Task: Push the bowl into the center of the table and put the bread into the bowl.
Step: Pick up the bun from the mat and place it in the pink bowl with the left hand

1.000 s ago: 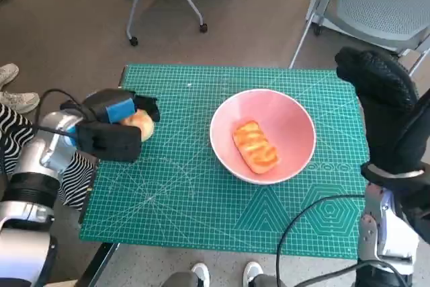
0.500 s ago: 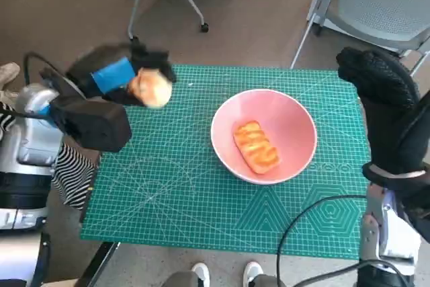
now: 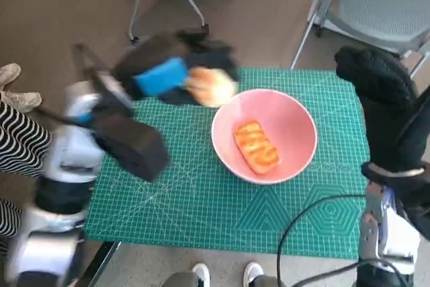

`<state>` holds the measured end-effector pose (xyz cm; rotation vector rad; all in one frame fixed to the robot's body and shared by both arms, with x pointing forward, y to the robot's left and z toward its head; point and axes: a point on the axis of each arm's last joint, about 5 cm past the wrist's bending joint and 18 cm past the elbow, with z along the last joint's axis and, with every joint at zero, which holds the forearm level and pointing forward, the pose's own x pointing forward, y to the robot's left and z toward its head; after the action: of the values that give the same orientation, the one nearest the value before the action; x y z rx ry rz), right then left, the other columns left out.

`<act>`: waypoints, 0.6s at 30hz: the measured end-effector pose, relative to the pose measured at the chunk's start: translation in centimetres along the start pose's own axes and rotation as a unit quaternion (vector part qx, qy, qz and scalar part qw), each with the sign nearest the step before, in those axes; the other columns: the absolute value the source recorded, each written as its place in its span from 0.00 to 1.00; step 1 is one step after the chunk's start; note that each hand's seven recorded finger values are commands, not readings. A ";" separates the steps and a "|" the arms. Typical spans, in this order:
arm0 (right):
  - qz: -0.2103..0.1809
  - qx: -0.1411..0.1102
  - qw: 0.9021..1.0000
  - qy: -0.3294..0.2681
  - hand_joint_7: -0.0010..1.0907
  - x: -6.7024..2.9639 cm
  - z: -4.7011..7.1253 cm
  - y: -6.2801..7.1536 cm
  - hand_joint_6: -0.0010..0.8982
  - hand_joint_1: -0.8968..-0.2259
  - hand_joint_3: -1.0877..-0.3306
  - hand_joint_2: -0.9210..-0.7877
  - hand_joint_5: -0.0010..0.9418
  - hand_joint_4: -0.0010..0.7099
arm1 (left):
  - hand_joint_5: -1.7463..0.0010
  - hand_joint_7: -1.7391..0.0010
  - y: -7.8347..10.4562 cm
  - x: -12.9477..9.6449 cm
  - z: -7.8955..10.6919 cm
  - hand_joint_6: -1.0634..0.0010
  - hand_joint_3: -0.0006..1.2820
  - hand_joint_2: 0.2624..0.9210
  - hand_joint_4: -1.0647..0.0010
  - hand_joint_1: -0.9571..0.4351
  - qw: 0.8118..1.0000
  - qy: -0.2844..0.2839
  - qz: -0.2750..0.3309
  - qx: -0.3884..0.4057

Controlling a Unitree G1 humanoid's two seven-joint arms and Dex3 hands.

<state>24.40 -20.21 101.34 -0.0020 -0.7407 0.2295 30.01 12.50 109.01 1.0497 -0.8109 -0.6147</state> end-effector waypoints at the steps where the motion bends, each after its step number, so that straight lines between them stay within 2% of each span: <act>1: 0.000 0.000 1.000 0.000 0.50 0.01 0.0 0.0 0.08 0.33 0.48 0.00 0.00 0.28 | 0.39 0.42 -0.3 0.4 0.0 0.33 0.01 0.97 0.21 0.69 1.000 -0.005 -0.004 -0.003; 12: -0.001 -0.001 1.000 -0.005 0.51 0.02 0.2 0.0 0.08 0.32 0.49 0.00 0.00 0.28 | 0.39 0.34 -4.2 3.4 0.2 0.40 0.02 1.00 0.26 0.69 0.997 -0.033 -0.060 -0.036; 18: -0.002 -0.002 1.000 -0.005 0.51 -0.03 0.3 0.0 0.08 0.32 0.50 0.00 0.00 0.28 | 0.37 0.34 -6.1 4.5 0.0 0.41 0.03 1.00 0.28 0.69 0.994 -0.030 -0.097 -0.039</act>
<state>24.19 -20.25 101.53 -0.0033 -0.7508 0.2246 32.14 6.71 104.69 1.0505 -0.7357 -0.8402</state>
